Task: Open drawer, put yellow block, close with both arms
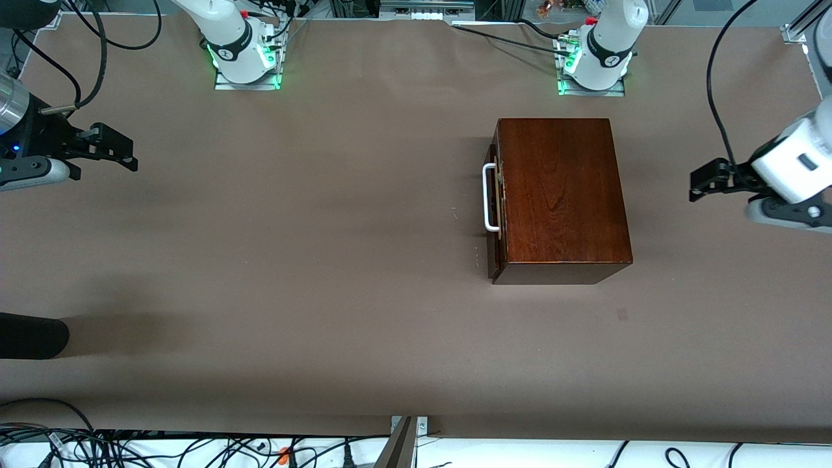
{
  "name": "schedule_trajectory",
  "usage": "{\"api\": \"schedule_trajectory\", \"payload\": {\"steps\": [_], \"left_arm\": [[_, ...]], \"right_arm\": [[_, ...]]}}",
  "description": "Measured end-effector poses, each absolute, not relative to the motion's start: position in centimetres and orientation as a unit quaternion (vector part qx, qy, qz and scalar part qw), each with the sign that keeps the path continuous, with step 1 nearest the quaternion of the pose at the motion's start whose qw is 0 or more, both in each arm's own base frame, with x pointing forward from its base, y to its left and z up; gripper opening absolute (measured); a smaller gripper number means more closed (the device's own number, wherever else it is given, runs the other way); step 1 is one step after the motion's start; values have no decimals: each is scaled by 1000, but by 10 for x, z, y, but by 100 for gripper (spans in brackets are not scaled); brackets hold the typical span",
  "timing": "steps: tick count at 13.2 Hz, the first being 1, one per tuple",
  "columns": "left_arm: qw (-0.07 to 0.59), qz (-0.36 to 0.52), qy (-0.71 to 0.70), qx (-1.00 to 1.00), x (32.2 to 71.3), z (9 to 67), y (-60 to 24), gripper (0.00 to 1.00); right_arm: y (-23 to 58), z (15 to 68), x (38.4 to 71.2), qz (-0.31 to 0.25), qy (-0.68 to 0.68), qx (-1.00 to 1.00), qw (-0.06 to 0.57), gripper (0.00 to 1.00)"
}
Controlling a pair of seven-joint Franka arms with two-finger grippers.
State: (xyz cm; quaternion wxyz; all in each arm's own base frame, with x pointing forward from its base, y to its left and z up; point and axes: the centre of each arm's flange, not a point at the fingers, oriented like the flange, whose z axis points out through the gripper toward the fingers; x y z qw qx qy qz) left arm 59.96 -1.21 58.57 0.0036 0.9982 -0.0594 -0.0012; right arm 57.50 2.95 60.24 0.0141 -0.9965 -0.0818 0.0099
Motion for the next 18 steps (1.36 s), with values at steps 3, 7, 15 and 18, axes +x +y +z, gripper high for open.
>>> {"api": "schedule_trajectory", "payload": {"steps": [3,7,15,18], "left_arm": [[8,4,-47,999,572,588,-4,100],[4,0,-38,999,567,585,-22,100],[-1,1,-61,998,566,586,-32,100],[-1,1,-63,998,566,586,-32,100]], "right_arm": [[30,602,575,10,-82,-997,14,100],[30,602,575,10,-82,-997,14,100],[29,602,575,10,-82,-997,14,100],[29,602,575,10,-82,-997,14,100]]}}
